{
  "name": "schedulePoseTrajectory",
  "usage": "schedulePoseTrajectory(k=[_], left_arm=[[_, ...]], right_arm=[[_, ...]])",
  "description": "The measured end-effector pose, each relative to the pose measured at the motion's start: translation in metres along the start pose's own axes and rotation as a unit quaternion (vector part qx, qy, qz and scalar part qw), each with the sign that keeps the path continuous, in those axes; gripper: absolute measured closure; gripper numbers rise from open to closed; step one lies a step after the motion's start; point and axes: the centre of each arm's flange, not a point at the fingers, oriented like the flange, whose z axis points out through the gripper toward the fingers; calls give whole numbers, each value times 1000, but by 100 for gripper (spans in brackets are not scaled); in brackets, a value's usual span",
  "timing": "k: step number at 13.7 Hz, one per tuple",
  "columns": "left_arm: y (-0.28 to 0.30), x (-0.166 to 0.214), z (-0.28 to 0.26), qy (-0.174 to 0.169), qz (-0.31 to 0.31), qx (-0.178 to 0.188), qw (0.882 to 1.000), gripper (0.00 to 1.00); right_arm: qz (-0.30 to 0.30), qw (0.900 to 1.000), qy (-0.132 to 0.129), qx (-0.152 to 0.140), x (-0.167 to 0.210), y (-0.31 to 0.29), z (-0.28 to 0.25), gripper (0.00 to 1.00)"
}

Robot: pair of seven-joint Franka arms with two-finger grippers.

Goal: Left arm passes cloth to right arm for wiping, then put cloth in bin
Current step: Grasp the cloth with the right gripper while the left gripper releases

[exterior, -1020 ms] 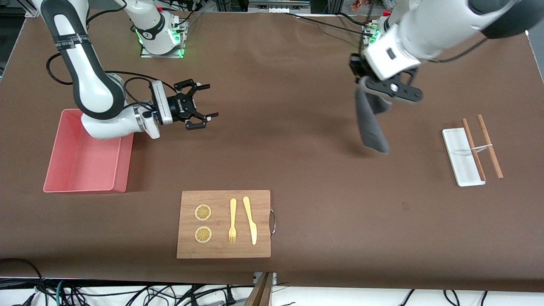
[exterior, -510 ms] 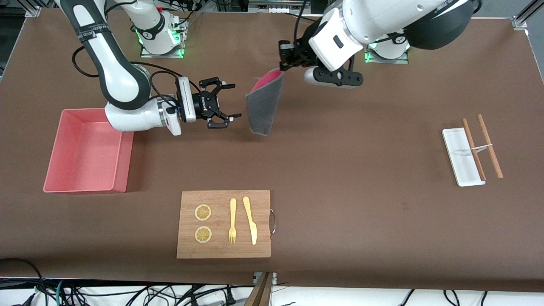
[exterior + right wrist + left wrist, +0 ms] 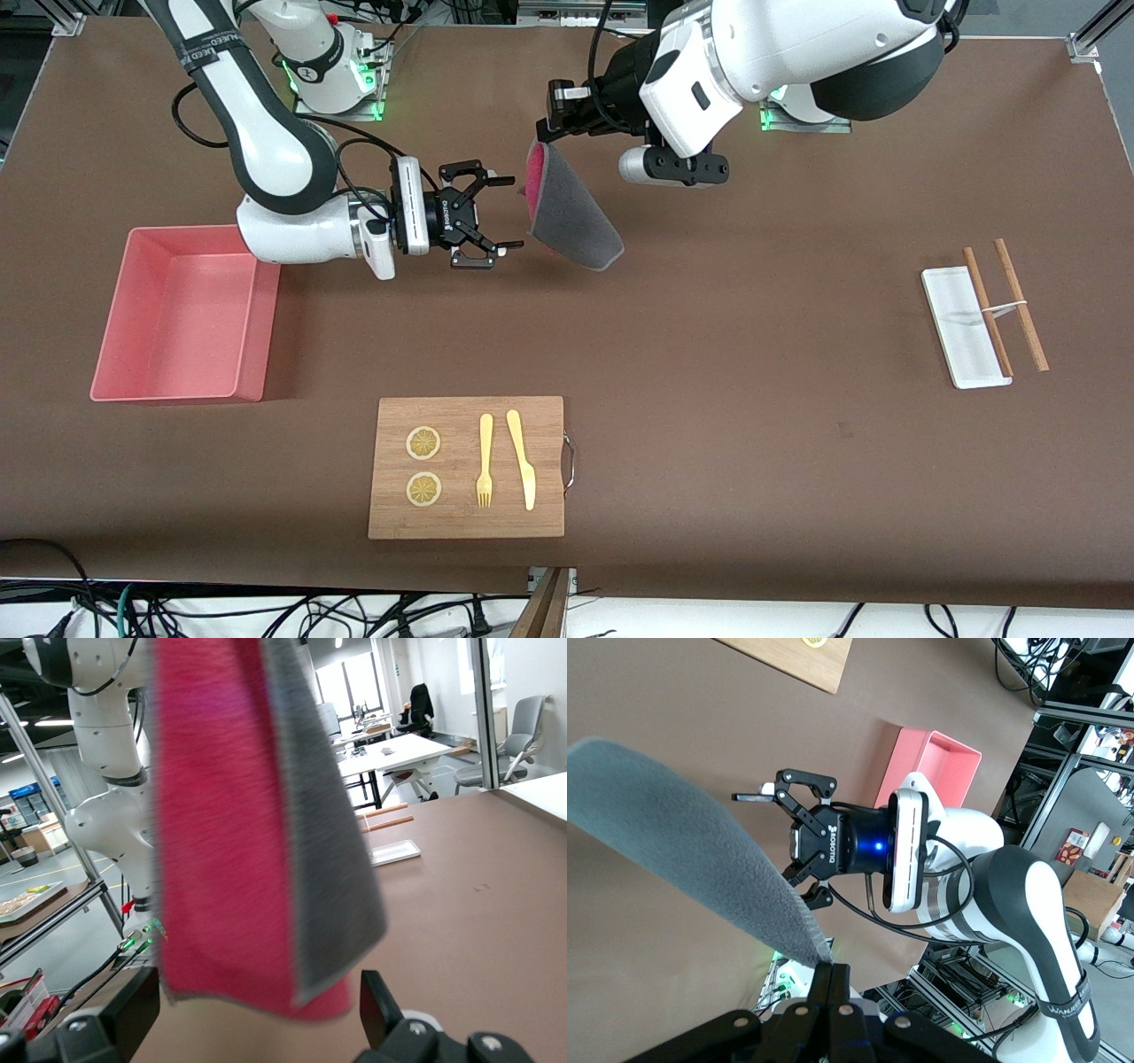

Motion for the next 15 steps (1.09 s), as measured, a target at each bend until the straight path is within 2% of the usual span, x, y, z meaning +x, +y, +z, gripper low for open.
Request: schedulePoseTrajectory(k=[6,7,13,15], left_arm=[[2,-4,4,-3,1,1,1000,99],[2,-4,4,-3,1,1,1000,99],[1,-3,5,-3,0,2,1000,99],[1,-2,5,-3,0,2,1000,99]], right_arm=[[15,1000,2,-19,6,1,6,1],[18,1000,2,-23,10,2,8,7],[30,999,2,-35,24,3,14,77],[27,999,0,-40,27,4,14,96]])
